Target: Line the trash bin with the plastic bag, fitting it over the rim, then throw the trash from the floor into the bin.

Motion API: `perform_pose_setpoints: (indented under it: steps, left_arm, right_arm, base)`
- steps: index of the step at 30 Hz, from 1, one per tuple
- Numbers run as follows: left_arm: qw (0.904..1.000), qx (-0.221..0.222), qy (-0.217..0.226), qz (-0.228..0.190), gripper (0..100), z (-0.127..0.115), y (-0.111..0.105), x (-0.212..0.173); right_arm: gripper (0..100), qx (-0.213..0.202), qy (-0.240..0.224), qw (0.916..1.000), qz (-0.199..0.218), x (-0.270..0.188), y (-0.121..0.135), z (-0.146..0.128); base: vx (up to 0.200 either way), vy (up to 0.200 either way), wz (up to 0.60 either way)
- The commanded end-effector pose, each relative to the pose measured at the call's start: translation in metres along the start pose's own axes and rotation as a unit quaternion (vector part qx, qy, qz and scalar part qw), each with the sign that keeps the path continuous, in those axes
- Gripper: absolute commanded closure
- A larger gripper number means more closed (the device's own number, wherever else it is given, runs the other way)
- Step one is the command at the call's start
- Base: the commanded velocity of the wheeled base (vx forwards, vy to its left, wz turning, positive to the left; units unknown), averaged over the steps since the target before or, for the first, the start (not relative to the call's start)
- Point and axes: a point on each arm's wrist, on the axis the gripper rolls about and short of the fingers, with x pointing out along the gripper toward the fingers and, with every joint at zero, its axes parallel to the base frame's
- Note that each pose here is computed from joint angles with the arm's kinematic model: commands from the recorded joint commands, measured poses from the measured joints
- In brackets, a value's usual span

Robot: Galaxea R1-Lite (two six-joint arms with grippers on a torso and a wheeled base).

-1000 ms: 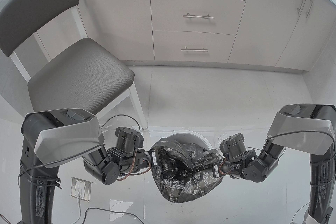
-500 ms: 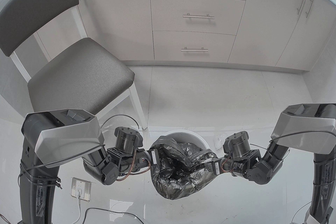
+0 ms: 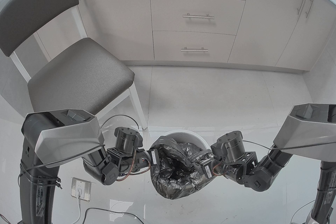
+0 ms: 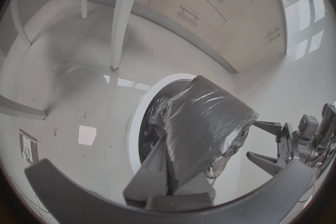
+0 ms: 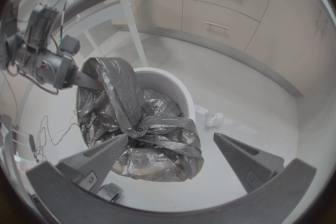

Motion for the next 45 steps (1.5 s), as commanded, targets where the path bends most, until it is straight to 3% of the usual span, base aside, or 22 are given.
perform_pose_setpoints:
  steps: [1, 10, 20, 40, 45]
  left_arm:
    - [1.0, 0.0, -0.001, -0.001, 100, 0.0, -0.001, 0.0]
    - [1.0, 0.0, 0.0, -0.001, 100, 0.0, -0.001, -0.001]
    - [1.0, 0.003, 0.002, 0.0, 100, -0.002, 0.0, -0.002]
    - [0.9995, 0.013, -0.025, -0.017, 100, -0.002, 0.003, 0.003]
    - [0.9987, 0.041, -0.026, -0.014, 100, -0.003, 0.008, 0.007]
  right_arm:
    - [0, -0.038, 0.01, 0.9992, 0.0, 0.019, 0.026, -0.01]
    - [0, -0.079, 0.012, 0.9968, -0.002, 0.035, 0.038, -0.015]
    - [0, -0.102, -0.008, 0.9932, -0.054, 0.053, 0.02, 0.003]
    - [0, -0.07, -0.074, 0.9874, -0.121, 0.085, 0.003, 0.046]
    - [0, -0.054, -0.092, 0.9848, -0.137, 0.102, -0.007, 0.058]
  base:
    - [0.0, 0.0, 0.0]
    - [0.0, 0.0, 0.0]
    - [0.0, 0.0, 0.0]
    - [0.0, 0.0, 0.0]
    - [0.0, 0.0, 0.0]
